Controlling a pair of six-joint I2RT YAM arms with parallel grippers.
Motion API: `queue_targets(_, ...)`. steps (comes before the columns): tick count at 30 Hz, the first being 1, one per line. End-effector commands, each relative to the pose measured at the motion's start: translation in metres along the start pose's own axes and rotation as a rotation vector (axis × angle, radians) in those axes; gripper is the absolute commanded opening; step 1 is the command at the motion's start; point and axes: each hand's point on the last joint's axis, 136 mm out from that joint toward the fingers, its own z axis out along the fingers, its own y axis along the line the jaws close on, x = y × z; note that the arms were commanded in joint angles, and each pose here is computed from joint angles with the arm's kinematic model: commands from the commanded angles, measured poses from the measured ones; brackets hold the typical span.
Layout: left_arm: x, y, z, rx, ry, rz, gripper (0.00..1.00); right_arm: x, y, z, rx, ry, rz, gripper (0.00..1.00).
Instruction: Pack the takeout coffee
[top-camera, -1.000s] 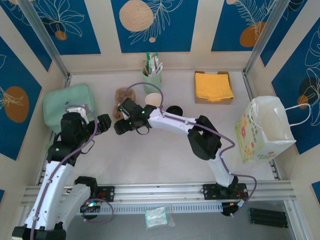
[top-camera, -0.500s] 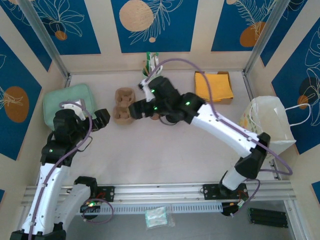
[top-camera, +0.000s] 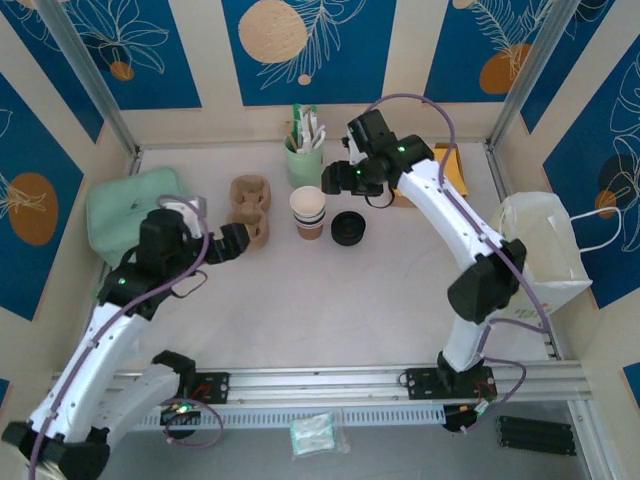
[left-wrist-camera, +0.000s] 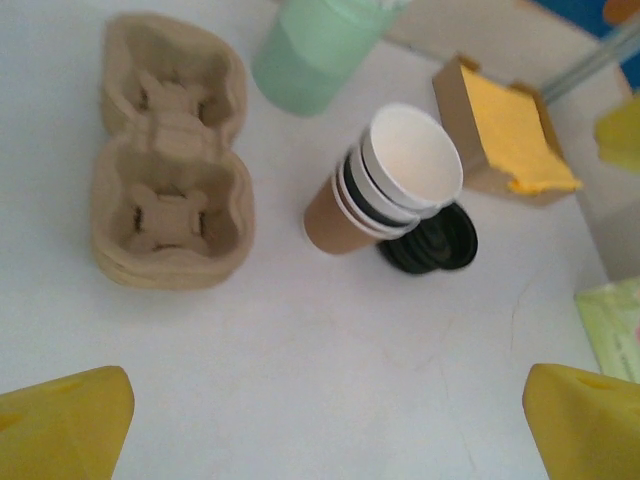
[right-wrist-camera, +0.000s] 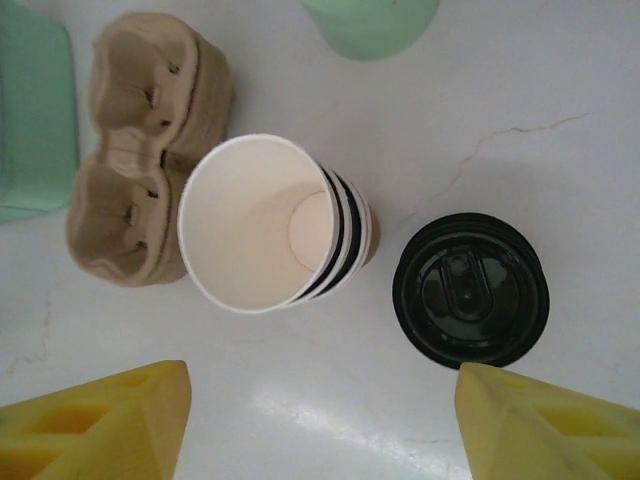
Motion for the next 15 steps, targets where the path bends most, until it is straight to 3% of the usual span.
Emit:
queue_targets(1, 0.011, -0.006, 0.018, -0.042, 0.039, 0.041, 1.0, 0.007, 0.01, 0.015, -0.029, 0.101, -0.002, 0.64)
queue_targets(7, 0.033, -0.017, 0.044, -0.054, 0.102, 0.081, 0.99, 0.001, 0.012, 0.049, 0.031, 0.172, -0.021, 0.52)
queue_targets(15, 0.041, -0.018, 0.049, -0.06, 0.106, 0.09, 0.99, 0.004, 0.003, 0.072, 0.122, 0.201, -0.073, 0.4)
